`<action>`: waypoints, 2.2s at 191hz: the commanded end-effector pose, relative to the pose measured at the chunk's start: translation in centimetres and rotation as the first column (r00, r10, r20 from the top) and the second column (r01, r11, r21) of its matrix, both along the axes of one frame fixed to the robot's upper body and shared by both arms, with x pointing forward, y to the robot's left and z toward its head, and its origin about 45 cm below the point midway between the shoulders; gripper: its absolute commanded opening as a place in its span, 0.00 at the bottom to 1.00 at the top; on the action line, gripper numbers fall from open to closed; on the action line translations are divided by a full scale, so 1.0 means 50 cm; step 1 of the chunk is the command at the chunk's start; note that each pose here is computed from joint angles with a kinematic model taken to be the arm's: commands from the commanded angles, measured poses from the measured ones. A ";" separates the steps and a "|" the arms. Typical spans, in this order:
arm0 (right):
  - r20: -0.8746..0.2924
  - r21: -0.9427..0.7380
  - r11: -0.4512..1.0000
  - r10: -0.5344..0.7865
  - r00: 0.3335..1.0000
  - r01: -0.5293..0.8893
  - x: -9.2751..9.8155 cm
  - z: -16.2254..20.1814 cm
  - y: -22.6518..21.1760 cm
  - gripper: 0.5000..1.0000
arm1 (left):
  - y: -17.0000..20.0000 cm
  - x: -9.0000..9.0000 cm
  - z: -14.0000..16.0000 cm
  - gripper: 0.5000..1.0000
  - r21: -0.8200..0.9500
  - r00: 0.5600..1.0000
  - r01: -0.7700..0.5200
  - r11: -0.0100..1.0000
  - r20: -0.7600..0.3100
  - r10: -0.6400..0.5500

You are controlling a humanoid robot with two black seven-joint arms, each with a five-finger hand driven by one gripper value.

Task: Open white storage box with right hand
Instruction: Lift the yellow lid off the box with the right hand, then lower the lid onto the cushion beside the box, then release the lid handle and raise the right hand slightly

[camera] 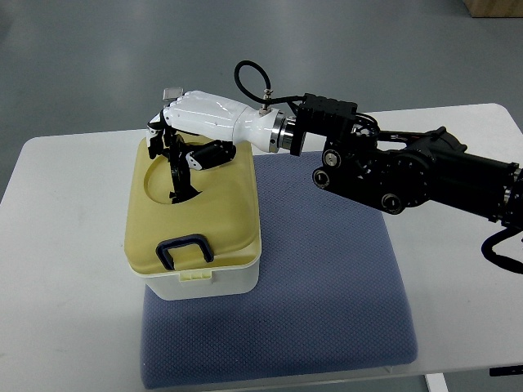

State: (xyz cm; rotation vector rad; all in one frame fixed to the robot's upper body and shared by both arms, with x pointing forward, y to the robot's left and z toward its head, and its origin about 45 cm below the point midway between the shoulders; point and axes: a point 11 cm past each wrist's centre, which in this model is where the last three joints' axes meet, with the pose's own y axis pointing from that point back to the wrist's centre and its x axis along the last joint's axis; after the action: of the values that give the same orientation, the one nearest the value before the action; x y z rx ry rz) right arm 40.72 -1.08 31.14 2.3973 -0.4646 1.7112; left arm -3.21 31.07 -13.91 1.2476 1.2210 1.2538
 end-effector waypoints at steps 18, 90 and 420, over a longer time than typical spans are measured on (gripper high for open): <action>0.016 0.023 0.999 -0.040 0.999 0.040 0.025 0.047 -0.044 0.00 | 0.000 0.000 0.000 1.00 0.000 1.000 0.000 1.000 0.000 0.000; 0.079 0.012 0.989 -0.145 0.986 0.144 0.051 0.138 -0.232 0.00 | -0.002 0.000 0.000 1.00 -0.003 1.000 0.003 1.000 -0.001 -0.003; -0.199 -0.113 0.966 -0.251 0.947 0.233 -0.061 -0.206 -0.405 0.86 | 0.000 -0.001 0.000 1.00 0.000 1.000 0.001 1.000 -0.002 -0.001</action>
State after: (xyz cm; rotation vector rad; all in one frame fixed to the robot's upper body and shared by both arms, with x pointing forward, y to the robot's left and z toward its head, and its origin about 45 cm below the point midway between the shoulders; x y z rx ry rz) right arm 37.67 -21.23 20.96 2.3152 -0.6119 1.3347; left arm -3.24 31.07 -13.91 1.2498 1.2203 1.2511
